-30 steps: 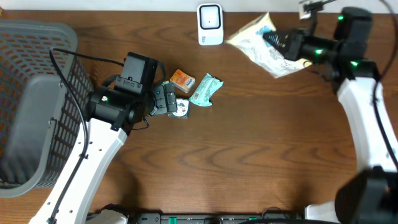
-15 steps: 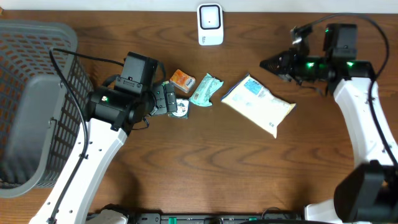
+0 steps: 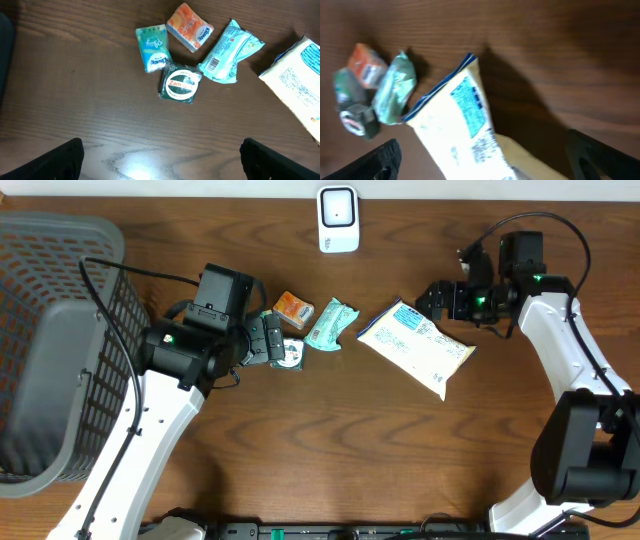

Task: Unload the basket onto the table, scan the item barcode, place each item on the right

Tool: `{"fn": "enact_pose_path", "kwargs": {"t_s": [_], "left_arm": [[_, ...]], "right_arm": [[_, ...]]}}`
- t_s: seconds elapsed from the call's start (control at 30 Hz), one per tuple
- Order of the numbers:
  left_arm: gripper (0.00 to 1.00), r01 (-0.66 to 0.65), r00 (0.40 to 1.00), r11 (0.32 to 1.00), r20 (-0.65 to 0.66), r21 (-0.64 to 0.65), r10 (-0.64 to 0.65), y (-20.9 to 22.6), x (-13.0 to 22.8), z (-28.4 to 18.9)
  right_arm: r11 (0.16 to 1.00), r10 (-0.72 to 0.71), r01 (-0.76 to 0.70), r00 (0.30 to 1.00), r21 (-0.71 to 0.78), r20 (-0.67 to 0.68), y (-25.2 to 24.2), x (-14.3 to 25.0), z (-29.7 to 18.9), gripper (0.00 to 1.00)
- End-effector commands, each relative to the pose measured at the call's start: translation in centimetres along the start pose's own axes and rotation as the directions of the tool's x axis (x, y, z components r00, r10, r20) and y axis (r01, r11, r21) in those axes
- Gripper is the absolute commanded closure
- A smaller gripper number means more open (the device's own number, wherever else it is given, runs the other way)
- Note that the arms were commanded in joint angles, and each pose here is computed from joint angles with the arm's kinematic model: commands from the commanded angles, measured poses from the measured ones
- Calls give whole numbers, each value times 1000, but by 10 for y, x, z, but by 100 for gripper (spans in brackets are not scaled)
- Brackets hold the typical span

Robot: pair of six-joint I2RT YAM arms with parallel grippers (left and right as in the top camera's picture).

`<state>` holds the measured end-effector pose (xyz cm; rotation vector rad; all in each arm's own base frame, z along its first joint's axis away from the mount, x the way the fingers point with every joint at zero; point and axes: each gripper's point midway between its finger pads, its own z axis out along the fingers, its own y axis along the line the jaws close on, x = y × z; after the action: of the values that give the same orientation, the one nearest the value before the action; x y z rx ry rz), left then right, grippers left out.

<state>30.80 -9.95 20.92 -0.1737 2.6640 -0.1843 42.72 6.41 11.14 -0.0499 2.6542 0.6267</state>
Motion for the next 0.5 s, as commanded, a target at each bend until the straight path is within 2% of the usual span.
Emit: {"fn": "enact_pose_path", "kwargs": {"t_s": [0.0,0.13,0.27,0.33,0.37,0.4,0.47], "left_arm": [[2,-4,1000,1000,21,-4,4,0,-5,-5],[2,-4,1000,1000,21,-4,4,0,-5,-5],[2,-4,1000,1000,21,-4,4,0,-5,-5],[2,-4,1000,1000,21,-4,4,0,-5,-5],[2,-4,1000,1000,21,-4,4,0,-5,-5],[2,-4,1000,1000,21,-4,4,0,-5,-5],[3,-4,1000,1000,21,-4,4,0,-5,-5]], "right_arm": [[991,-120,121,993,59,-14,-12,0,5,1],[993,-112,116,988,36,-104,-23,20,29,1],[996,-83,72,972,-56,-220,-25,51,59,2],[988,-82,43,962,-150,-261,-17,65,70,6],[970,-95,25,956,-243,-278,-7,73,75,12],[961,-100,20,955,-277,-280,-4,76,75,14],[934,-107,-4,951,-356,-290,5,82,76,24]]}}
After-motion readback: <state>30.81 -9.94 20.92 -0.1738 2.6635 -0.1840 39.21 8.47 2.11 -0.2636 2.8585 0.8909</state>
